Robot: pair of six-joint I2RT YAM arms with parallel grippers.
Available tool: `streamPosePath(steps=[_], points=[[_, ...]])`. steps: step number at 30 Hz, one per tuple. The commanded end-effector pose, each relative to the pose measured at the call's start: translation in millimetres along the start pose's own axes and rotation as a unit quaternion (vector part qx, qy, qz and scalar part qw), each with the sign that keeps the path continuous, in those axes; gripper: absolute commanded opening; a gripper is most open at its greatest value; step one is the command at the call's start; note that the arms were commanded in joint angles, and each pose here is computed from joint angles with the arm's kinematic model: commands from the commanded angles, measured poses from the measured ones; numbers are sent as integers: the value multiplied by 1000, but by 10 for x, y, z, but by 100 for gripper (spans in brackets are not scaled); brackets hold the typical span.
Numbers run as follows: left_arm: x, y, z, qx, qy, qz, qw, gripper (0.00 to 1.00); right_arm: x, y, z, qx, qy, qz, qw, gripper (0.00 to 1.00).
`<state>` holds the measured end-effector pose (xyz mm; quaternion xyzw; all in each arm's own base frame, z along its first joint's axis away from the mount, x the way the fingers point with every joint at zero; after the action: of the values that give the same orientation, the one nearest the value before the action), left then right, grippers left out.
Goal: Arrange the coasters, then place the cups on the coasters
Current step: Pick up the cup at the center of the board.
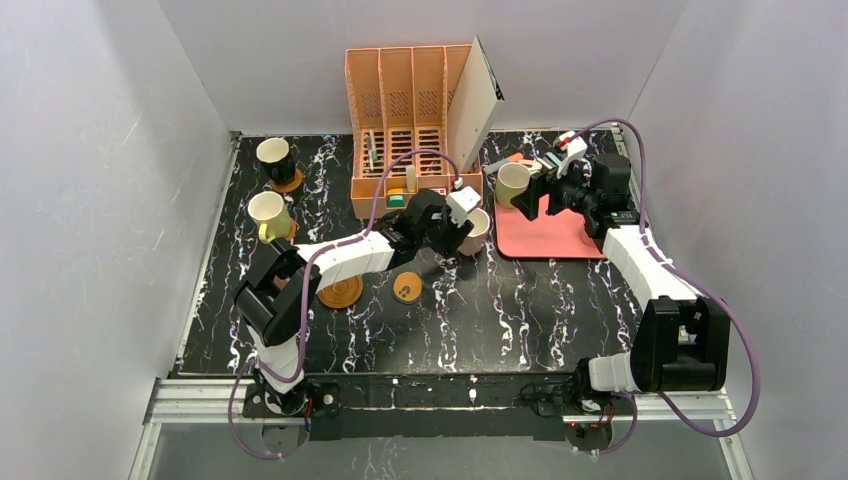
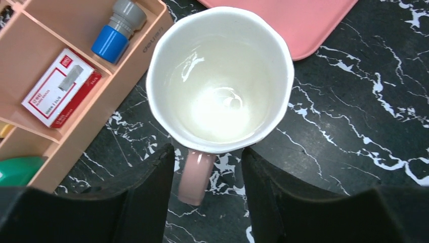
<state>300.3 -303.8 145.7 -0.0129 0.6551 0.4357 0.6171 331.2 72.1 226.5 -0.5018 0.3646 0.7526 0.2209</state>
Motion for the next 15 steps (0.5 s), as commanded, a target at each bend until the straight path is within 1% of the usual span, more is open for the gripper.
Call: streamPosePath(steps=[1, 4, 13, 15], points=[[-153, 118, 23, 18, -8, -30, 999, 46, -108, 11, 12, -7, 15, -22, 1000, 98], [-139, 115, 26, 22, -13, -28, 999, 40, -111, 12, 13, -8, 16, -22, 1000, 98], [-116, 103, 36, 22, -19, -22, 999, 32, -111, 15, 17, -9, 15, -22, 1000, 98], [-105, 90, 40, 20, -20, -19, 999, 28, -114, 17, 20, -9, 15, -22, 1000, 98]])
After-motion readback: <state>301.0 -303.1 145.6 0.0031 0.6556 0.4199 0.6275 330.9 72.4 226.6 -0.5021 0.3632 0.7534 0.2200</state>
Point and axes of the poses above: each gripper's point midway between its finger pads, its own y axis back along the fingers, its own z axis along the line the jaws close on, x = y × z, the point moved 8 cm from there along y, back along the fingers, and after that the axes turned 4 degrees about -y, right-handed, at the moved point
